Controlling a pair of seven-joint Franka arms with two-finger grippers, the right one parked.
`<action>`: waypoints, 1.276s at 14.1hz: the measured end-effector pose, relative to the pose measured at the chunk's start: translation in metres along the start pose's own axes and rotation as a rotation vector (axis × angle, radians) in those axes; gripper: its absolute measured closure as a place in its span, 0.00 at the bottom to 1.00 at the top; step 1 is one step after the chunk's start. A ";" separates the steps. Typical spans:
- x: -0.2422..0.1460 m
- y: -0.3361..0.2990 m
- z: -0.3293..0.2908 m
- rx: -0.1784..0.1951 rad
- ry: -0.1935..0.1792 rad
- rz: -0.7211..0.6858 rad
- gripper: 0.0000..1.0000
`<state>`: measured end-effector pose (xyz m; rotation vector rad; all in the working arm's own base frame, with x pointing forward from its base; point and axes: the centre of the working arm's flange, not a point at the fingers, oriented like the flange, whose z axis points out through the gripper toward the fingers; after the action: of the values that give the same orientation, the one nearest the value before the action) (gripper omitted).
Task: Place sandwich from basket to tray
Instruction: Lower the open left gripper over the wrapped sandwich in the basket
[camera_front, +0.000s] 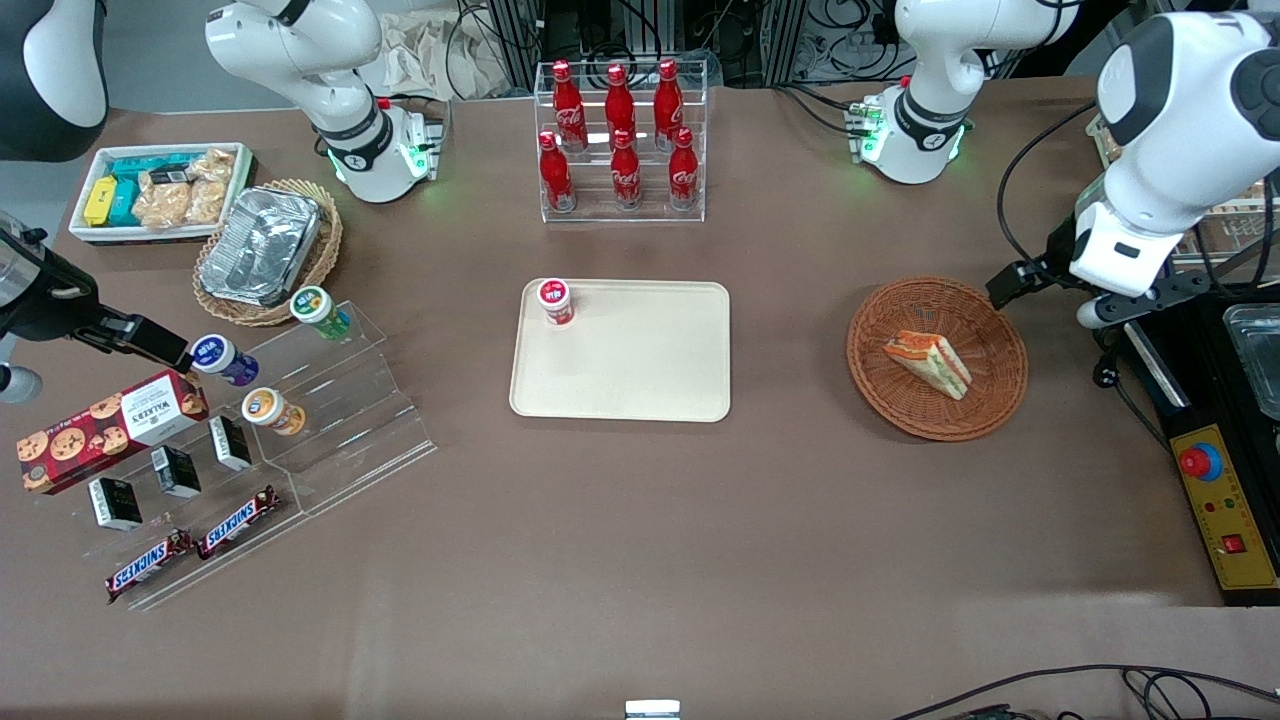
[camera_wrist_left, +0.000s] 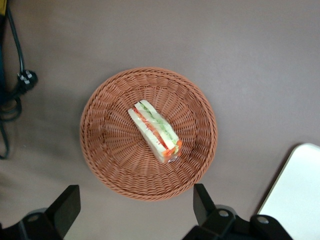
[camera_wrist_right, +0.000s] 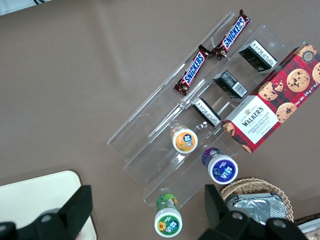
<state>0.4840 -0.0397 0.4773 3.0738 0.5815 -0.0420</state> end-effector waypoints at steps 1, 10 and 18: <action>-0.001 0.000 0.007 -0.001 -0.005 -0.057 0.00; -0.019 0.017 0.113 -0.003 0.011 -0.335 0.00; -0.014 0.023 0.179 -0.024 0.039 -0.479 0.00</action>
<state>0.4753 -0.0688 0.2990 2.8394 1.2912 0.0210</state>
